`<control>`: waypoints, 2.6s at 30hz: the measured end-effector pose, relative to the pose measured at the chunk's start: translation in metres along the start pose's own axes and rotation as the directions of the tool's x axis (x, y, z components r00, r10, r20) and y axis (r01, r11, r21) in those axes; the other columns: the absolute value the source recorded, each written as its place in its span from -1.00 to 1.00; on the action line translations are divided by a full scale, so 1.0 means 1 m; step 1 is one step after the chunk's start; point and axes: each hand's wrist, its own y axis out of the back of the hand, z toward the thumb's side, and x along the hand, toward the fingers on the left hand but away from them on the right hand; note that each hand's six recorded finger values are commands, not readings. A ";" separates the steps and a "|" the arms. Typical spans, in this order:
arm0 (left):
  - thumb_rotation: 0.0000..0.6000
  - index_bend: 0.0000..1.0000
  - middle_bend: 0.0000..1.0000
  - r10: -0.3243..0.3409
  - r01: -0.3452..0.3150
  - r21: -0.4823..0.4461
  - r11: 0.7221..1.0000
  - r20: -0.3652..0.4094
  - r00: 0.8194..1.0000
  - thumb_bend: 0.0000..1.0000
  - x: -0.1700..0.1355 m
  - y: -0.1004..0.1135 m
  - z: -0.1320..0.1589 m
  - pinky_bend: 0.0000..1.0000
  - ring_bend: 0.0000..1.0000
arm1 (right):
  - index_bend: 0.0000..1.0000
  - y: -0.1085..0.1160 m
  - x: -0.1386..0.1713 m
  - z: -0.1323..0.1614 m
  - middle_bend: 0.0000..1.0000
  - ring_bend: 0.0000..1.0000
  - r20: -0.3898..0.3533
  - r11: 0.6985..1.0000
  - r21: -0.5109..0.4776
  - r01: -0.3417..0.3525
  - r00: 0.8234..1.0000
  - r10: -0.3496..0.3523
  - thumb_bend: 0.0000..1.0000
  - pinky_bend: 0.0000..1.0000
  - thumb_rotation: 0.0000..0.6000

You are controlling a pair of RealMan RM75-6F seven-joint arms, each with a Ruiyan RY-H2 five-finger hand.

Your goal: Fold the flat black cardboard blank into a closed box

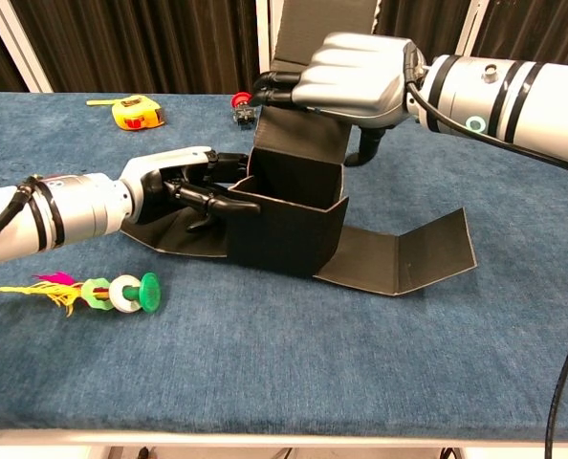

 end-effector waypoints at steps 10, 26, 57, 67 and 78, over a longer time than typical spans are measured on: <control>0.61 -0.49 -0.46 0.014 -0.014 -0.010 1.000 -0.008 1.000 -0.88 -0.001 0.004 0.000 0.70 -0.01 | -1.00 0.005 0.008 -0.004 -1.00 0.36 0.006 0.998 -0.059 -0.017 1.000 0.018 -1.00 1.00 1.00; 0.62 -0.40 -0.36 0.029 -0.029 -0.002 1.000 -0.034 0.999 -0.89 -0.005 0.011 -0.002 0.70 0.01 | -1.00 0.021 0.016 -0.012 -1.00 0.35 0.027 0.981 -0.178 0.079 0.997 -0.076 -0.95 1.00 1.00; 0.54 -0.39 -0.36 0.185 -0.050 -0.631 0.774 0.149 0.971 -0.89 -0.068 0.085 0.055 0.71 0.02 | -1.00 -0.039 0.167 -0.134 -0.61 0.44 0.594 0.578 -0.633 0.515 0.802 -0.064 -0.69 1.00 1.00; 0.52 -0.39 -0.37 0.182 -0.040 -0.648 0.761 0.153 0.971 -0.89 -0.065 0.081 0.067 0.71 0.02 | -0.87 -0.007 0.100 -0.061 -0.52 0.48 0.444 0.518 -0.686 0.511 0.858 -0.259 -0.78 1.00 1.00; 0.52 -0.39 -0.38 0.149 -0.052 -0.565 0.823 0.126 0.981 -0.89 -0.057 0.067 0.063 0.71 0.02 | -0.78 0.056 0.045 -0.046 -0.46 0.51 0.424 0.569 -0.524 0.634 0.773 -0.472 -0.86 1.00 1.00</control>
